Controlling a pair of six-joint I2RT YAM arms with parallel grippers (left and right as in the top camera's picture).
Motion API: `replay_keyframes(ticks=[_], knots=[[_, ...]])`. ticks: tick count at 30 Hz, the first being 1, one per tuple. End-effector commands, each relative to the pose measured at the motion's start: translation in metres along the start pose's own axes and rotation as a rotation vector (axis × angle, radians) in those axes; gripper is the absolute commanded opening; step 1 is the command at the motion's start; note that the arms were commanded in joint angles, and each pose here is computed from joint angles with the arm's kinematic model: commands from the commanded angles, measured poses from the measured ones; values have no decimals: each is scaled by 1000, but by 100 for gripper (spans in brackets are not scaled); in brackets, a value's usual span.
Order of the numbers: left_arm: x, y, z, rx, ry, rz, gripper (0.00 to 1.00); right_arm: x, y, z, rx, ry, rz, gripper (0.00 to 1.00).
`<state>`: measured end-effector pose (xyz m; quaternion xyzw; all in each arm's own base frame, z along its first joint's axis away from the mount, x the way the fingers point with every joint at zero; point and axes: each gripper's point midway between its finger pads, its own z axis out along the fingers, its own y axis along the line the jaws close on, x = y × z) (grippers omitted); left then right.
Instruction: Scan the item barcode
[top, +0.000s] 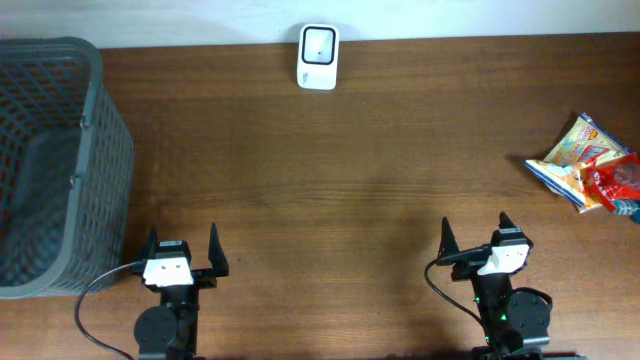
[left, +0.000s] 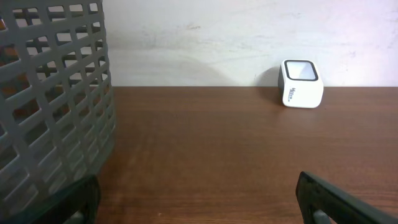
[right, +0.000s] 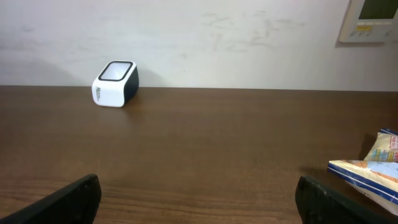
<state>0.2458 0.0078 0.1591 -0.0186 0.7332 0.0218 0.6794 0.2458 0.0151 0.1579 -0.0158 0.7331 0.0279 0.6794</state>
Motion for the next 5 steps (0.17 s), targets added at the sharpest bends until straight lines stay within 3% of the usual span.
replay_keyframes(ticks=[1, 5], knots=[[1, -3, 0, 15, -3, 1, 98, 3, -1, 0, 9, 7, 3, 99], [1, -3, 0, 15, -3, 1, 99, 3, -1, 0, 10, 7, 3, 99]])
